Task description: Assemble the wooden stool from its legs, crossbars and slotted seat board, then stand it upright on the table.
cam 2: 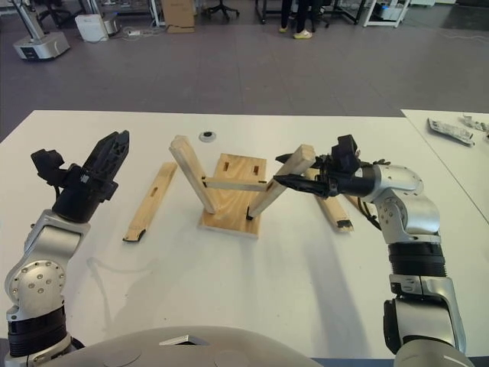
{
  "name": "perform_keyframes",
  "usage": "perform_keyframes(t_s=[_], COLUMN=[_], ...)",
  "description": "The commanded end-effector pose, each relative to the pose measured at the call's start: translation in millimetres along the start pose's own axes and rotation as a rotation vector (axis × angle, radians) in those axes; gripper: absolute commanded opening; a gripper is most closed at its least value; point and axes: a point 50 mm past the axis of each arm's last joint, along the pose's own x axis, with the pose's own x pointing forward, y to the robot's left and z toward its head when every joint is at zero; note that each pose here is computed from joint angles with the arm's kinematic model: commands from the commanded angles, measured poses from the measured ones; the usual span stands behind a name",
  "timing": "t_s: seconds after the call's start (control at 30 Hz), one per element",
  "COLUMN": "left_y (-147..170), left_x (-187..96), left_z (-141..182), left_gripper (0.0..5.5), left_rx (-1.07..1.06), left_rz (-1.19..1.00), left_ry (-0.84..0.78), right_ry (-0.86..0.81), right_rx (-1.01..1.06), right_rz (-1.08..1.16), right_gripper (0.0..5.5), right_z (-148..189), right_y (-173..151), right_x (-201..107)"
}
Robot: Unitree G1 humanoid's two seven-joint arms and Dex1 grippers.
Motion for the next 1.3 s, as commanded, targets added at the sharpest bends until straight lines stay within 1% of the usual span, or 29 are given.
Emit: perform_keyframes(t_s=[0.03,0.2,0.33,0.47,0.63,0.77,0.9,0.97,1.0,1.07,1.1,1.17,1.2,1.23,1.3], left_y=[-3.5,-6.9,-8.0,-9.8,-10.1,-11.3,-11.2,-11.0,-10.8,-10.1,-9.7,-9.3,-9.3,-9.5,-9.9], left_x=[2.0,4.3,3.7,3.1,2.1,4.8,6.0,6.2,6.1,6.1,6.3,7.1,7.6,8.0,9.3], left_z=[-1.3,-5.7,-8.5,-11.8,-12.6,-14.4,-15.0,-15.2,-15.3,-15.5,-15.5,-15.4,-15.4,-15.7,-16.8], left_gripper=[3.57,3.57,3.57,3.57,3.57,3.57,3.57,3.57,3.57,3.57,3.57,3.57,3.57,3.57,3.57], left_rx=[-0.001,-0.013,-0.019,-0.027,-0.028,-0.032,-0.035,-0.035,-0.035,-0.034,-0.033,-0.033,-0.033,-0.035,-0.040], left_rz=[-0.002,-0.006,-0.001,0.004,0.011,0.006,0.005,0.007,0.009,0.011,0.012,0.010,0.008,0.006,-0.001], left_ry=[0.007,0.004,-0.007,-0.021,-0.033,-0.033,-0.026,-0.026,-0.027,-0.029,-0.029,-0.029,-0.028,-0.028,-0.024], right_ry=[0.110,0.151,0.209,0.261,0.388,0.523,0.476,0.527,0.546,0.488,0.472,0.492,0.503,0.506,0.484], right_rx=[0.017,0.042,0.077,0.046,0.035,0.093,0.115,0.094,0.112,0.217,0.228,0.231,0.197,0.172,0.122], right_rz=[-0.017,0.012,0.057,0.090,0.113,0.092,0.050,0.013,0.055,0.090,0.109,0.089,0.072,0.064,0.045], right_gripper=[2.05,2.05,2.05,2.05,2.05,2.05,2.05,2.05,2.05,2.05,2.05,2.05,2.48,2.75,3.04], right_z=[-20.1,-18.5,-9.2,-4.4,-22.7,-44.4,-41.4,-41.5,-39.9,-31.9,-28.9,-26.3,-23.9,-20.5,-10.6], right_y=[-6.4,-18.2,-30.6,-36.8,-36.1,-39.3,-39.1,-38.8,-35.2,-31.8,-30.1,-30.9,-32.6,-34.9,-41.5], right_x=[10.5,21.3,24.9,28.3,39.6,45.7,46.0,39.6,36.8,33.6,29.9,22.3,20.4,20.6,22.5])
